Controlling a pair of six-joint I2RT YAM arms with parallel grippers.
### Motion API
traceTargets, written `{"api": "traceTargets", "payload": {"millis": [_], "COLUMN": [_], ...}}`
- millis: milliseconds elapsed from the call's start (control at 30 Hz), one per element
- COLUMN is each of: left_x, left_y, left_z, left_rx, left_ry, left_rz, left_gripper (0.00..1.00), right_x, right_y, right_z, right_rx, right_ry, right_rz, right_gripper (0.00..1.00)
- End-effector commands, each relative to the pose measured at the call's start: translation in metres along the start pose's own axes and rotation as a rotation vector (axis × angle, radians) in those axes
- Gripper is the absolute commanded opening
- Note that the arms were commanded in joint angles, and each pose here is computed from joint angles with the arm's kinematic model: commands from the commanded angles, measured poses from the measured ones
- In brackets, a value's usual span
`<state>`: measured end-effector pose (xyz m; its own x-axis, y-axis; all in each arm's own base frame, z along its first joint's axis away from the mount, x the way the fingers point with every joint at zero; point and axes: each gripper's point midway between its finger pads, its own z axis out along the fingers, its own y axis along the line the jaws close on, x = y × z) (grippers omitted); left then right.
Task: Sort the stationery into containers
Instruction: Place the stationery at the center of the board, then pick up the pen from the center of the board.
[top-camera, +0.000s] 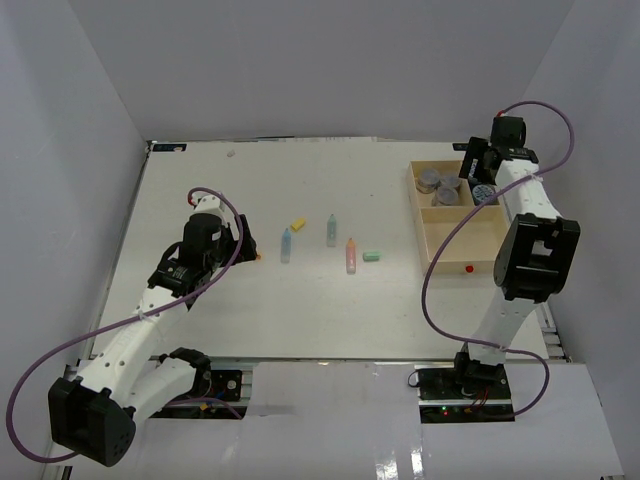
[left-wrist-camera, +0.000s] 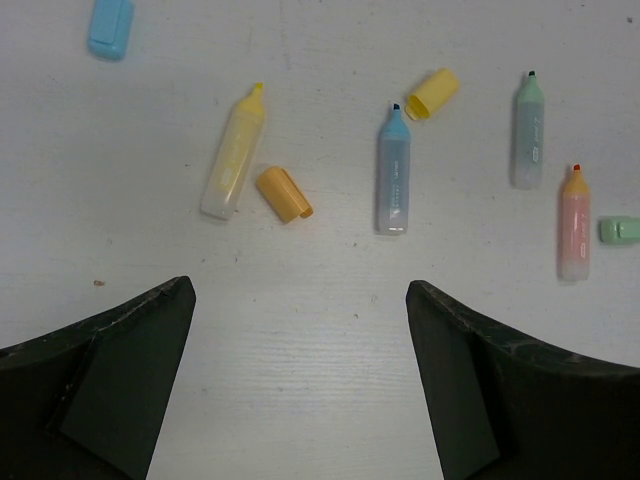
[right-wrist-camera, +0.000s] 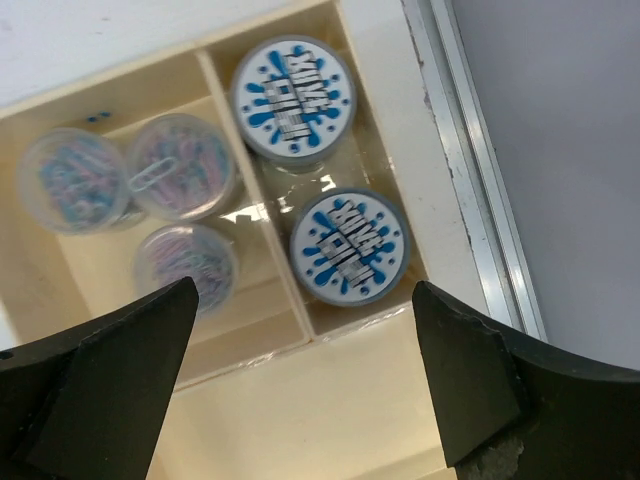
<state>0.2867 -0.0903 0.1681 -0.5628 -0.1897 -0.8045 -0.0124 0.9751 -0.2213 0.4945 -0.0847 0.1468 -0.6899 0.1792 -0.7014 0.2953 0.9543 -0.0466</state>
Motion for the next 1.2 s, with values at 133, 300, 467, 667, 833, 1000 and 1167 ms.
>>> {"api": "traceTargets", "payload": {"millis": [133,300,467,667,833,1000,1167], "left_x": [-0.001,-0.004,-0.005,-0.002,-0.003,-0.001,0.000], "left_y": [0.001,0.003,0.004,0.006,0.006,0.005,0.006], "left_z": [0.001,0.000,-0.001,0.002,0.001,0.003,0.003], "left_rx": [0.006,0.001,-0.002,-0.011,-0.011,-0.006,-0.006], "left_ry": [-0.005,-0.015,-0.021,-0.007,-0.014,-0.005,-0.002], "left_rz": [-0.005,-0.010,-0.017,-0.015,-0.017,-0.016,-0.018], "left_gripper": [0.98,0.98,0.98,0.98,0.98,0.98,0.98], "right_x": [-0.027,0.043,0.125,0.194,0.218,0.225,0.236], "right_y": [0.099,0.171,0.241,0.282,0.290,0.293,0.295], "right_z": [-0.113,-0.156,-0.183,-0.183,-0.167,-0.151,-0.132], "right_rx": [-0.166,-0.330,-0.486,-0.509,-0.479,-0.435,-0.385], "right_ry": [-0.224,-0.181,-0.091,0.027,0.084,0.100,0.131], "right_rz": [-0.174,-0.273,-0.382,-0.466,-0.448,-0.444,-0.443], "right_gripper": [0.94,0.91,0.86,0.76,0.69,0.64,0.58]}}
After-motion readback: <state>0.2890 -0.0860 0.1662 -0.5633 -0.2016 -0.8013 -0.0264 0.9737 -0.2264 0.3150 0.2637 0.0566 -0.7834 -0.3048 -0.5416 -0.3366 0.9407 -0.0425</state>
